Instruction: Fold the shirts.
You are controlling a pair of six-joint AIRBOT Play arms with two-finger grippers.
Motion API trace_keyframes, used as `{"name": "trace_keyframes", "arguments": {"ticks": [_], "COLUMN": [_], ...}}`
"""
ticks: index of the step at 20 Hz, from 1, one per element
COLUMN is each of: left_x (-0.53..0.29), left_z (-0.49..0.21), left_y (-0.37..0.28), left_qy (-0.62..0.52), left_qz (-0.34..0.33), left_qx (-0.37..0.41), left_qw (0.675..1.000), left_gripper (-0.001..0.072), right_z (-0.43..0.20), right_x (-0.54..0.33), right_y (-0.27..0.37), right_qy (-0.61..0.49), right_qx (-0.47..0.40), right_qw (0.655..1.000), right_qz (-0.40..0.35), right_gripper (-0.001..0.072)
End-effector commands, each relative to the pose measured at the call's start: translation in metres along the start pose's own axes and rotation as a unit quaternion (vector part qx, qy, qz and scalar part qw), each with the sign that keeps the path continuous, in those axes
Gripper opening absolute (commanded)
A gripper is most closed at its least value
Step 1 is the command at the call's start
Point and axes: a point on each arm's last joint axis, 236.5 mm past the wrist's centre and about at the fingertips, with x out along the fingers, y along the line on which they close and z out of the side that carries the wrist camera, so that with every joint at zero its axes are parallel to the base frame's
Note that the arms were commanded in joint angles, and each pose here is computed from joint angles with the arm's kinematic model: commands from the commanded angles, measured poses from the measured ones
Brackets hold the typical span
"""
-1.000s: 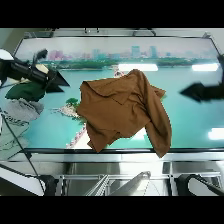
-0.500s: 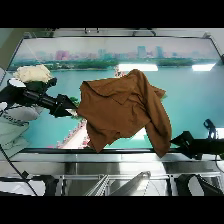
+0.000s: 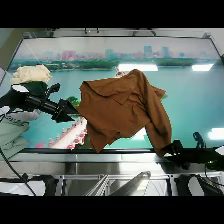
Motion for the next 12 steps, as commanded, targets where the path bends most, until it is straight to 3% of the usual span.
{"name": "trace_keyframes", "arguments": {"ticks": [1, 3, 4, 5, 7, 9, 12], "left_x": [0.000, 0.000, 0.000, 0.000, 0.000, 0.000, 0.005], "left_z": [-0.002, -0.003, -0.005, -0.006, -0.007, -0.010, -0.017], "left_y": [-0.001, -0.001, -0.002, -0.003, -0.002, -0.004, -0.003], "left_qy": [0.005, 0.006, 0.010, 0.012, 0.013, 0.020, 0.038], "left_qz": [-0.002, -0.003, -0.005, -0.006, -0.006, -0.009, 0.001], "left_qx": [0.000, 0.000, 0.000, 0.000, 0.000, 0.000, 0.001], "left_qw": [1.000, 1.000, 1.000, 1.000, 1.000, 1.000, 0.999], "left_gripper": [0.0714, 0.0714, 0.0714, 0.0715, 0.0714, 0.0714, 0.0698], "right_z": [0.020, 0.035, 0.042, 0.049, 0.053, 0.049, 0.064], "right_x": [0.011, 0.010, 0.010, 0.011, 0.010, 0.004, -0.018], "right_y": [-0.001, 0.017, 0.020, 0.024, 0.041, 0.062, 0.084], "right_qy": [-0.052, -0.082, -0.093, -0.103, -0.104, -0.095, -0.126], "right_qx": [-0.009, -0.019, -0.020, -0.028, -0.040, -0.062, -0.093], "right_qw": [0.998, 0.995, 0.993, 0.991, 0.987, 0.982, 0.973], "right_qz": [0.020, 0.059, 0.070, 0.078, 0.117, 0.153, 0.169], "right_gripper": [0.0484, 0.0482, 0.0435, 0.0262, 0.0089, 0.0023, 0.0021]}}
